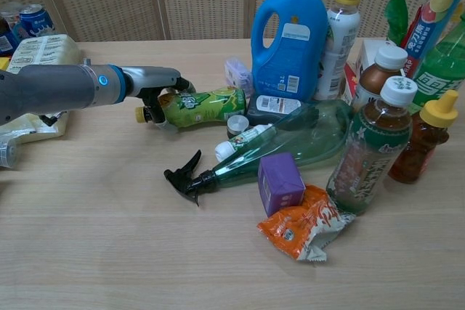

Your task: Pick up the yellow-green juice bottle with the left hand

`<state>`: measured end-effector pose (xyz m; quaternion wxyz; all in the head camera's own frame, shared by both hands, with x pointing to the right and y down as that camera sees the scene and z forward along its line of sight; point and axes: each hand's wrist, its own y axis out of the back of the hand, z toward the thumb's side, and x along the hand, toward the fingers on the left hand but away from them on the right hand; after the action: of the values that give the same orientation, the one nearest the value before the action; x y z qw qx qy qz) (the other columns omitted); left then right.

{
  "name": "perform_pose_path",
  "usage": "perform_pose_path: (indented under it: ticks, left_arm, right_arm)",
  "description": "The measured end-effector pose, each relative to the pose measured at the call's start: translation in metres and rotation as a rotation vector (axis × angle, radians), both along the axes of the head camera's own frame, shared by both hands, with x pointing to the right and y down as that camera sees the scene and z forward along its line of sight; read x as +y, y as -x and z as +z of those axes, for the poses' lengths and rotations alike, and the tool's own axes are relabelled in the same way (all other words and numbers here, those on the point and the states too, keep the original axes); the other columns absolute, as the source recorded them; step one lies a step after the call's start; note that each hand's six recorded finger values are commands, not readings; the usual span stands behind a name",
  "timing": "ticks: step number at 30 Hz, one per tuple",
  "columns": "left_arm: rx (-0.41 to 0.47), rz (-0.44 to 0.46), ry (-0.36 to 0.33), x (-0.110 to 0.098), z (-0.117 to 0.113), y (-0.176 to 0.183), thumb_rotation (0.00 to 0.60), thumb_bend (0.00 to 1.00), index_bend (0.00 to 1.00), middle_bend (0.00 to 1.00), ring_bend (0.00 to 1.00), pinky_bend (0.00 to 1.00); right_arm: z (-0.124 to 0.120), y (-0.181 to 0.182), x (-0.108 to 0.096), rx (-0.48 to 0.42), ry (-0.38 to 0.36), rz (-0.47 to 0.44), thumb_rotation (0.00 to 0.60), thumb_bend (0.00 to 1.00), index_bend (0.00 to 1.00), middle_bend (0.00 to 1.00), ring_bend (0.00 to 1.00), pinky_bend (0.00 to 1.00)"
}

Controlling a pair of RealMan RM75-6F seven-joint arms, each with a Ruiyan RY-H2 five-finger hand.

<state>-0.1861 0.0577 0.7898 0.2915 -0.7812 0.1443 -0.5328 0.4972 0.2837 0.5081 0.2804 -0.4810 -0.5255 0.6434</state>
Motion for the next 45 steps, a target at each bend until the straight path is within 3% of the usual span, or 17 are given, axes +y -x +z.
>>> perform_pose_path:
  ticks: [2,4,5,9,13,22,28,37,45]
  left_arm:
    - [0.005,-0.006,-0.004,0.000,0.001,-0.003,0.600,0.30,0.24,0.28,0.29,0.00]
    - [0.009,-0.010,-0.009,0.001,0.001,-0.007,0.600,0.31,0.31,0.34,0.36,0.03]
    - [0.013,-0.013,-0.015,0.001,0.001,-0.009,0.600,0.31,0.36,0.38,0.41,0.08]
    - [0.032,-0.031,-0.049,-0.002,-0.001,-0.014,0.600,0.33,0.65,0.66,0.70,0.46]
    - [0.055,-0.061,-0.095,-0.006,-0.006,-0.016,0.600,0.34,0.74,0.75,0.79,0.62]
    - [0.150,-0.158,-0.120,-0.018,-0.028,-0.005,0.600,0.34,0.75,0.76,0.81,0.64]
    - [0.260,-0.244,-0.140,-0.028,-0.064,0.013,0.600,0.33,0.75,0.76,0.81,0.64]
    - [0.401,-0.365,-0.220,-0.045,-0.145,0.060,0.600,0.32,0.74,0.75,0.80,0.64]
    - [0.487,-0.432,-0.362,-0.057,-0.227,0.097,0.600,0.31,0.74,0.75,0.80,0.63]
  right_arm:
    - [0.000,0.000,0.001,0.000,0.000,0.001,0.491,0.04,0.00,0.00,0.00,0.00]
    - [-0.001,-0.001,0.001,0.000,-0.004,0.002,0.492,0.04,0.00,0.00,0.00,0.00]
    - [-0.001,-0.001,0.002,0.000,-0.005,0.003,0.492,0.04,0.00,0.00,0.00,0.00]
    - [-0.004,-0.003,0.003,0.000,-0.011,0.007,0.492,0.04,0.00,0.00,0.00,0.00]
    - [-0.005,-0.004,0.005,-0.004,-0.017,0.013,0.492,0.04,0.00,0.00,0.00,0.00]
    - [0.001,-0.001,0.004,-0.026,-0.012,0.000,0.492,0.04,0.00,0.00,0.00,0.00]
    - [0.011,0.004,-0.001,-0.048,-0.003,-0.018,0.489,0.04,0.00,0.00,0.00,0.00]
    - [0.025,0.014,-0.009,-0.093,0.006,-0.057,0.490,0.04,0.00,0.00,0.00,0.00]
    - [0.032,0.019,-0.010,-0.128,0.001,-0.076,0.491,0.04,0.00,0.00,0.00,0.00]
